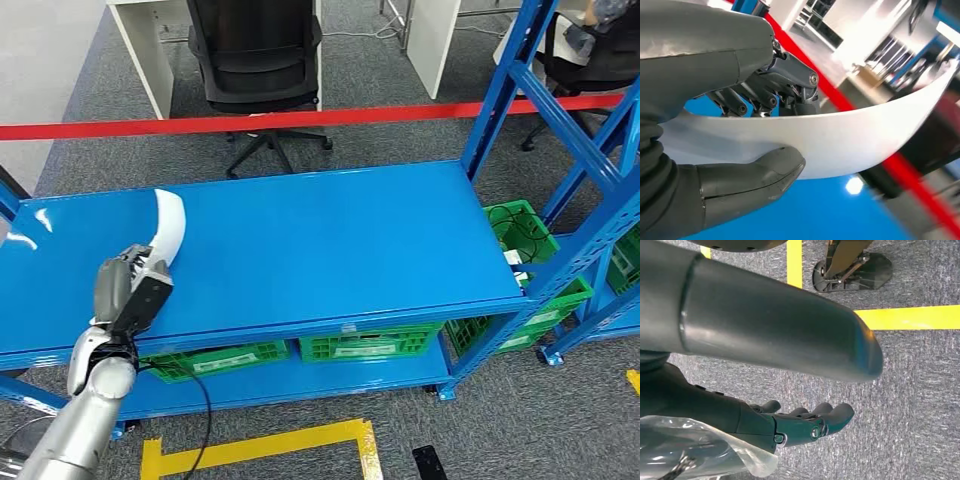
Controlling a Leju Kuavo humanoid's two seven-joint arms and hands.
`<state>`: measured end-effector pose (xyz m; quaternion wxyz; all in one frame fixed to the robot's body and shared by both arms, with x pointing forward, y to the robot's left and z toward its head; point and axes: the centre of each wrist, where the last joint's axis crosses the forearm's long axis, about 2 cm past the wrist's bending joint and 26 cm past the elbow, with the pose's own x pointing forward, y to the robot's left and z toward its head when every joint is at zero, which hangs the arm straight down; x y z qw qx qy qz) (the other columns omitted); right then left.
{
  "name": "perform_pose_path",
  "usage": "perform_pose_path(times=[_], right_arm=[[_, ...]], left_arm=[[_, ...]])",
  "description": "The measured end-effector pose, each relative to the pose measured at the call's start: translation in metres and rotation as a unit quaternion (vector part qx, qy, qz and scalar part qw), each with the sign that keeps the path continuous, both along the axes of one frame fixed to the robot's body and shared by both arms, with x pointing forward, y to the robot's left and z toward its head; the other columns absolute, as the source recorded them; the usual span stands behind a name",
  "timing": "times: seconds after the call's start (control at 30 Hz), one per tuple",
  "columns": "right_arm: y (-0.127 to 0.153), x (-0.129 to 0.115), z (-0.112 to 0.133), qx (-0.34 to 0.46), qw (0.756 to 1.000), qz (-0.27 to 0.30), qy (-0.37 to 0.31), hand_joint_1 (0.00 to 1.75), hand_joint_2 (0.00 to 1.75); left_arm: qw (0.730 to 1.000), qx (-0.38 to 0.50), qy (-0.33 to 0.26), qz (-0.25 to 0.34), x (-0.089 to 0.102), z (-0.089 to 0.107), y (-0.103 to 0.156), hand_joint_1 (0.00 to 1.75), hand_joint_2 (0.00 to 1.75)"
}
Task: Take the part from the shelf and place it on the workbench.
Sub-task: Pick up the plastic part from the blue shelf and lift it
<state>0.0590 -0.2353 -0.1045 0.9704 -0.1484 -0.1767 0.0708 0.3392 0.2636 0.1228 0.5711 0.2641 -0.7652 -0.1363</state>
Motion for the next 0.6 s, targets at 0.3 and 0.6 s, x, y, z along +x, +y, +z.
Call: perform_pose_path(times=[0.3,0.6], right_arm=[[0.002,-0.009,-0.002,0.049,0.998,0.004,-0.04,0.0,0.0],[0.003,-0.02,-0.003,0.076,0.996,-0.009,-0.049,0.0,0.0]], left_arm=[[0.984,-0.101,-0.146,0.022,-0.043,0.013,-0.008,1.75,1.75],[0.952,-0.114,-0.275,0.077,-0.107,0.029,-0.004,1.75,1.75]])
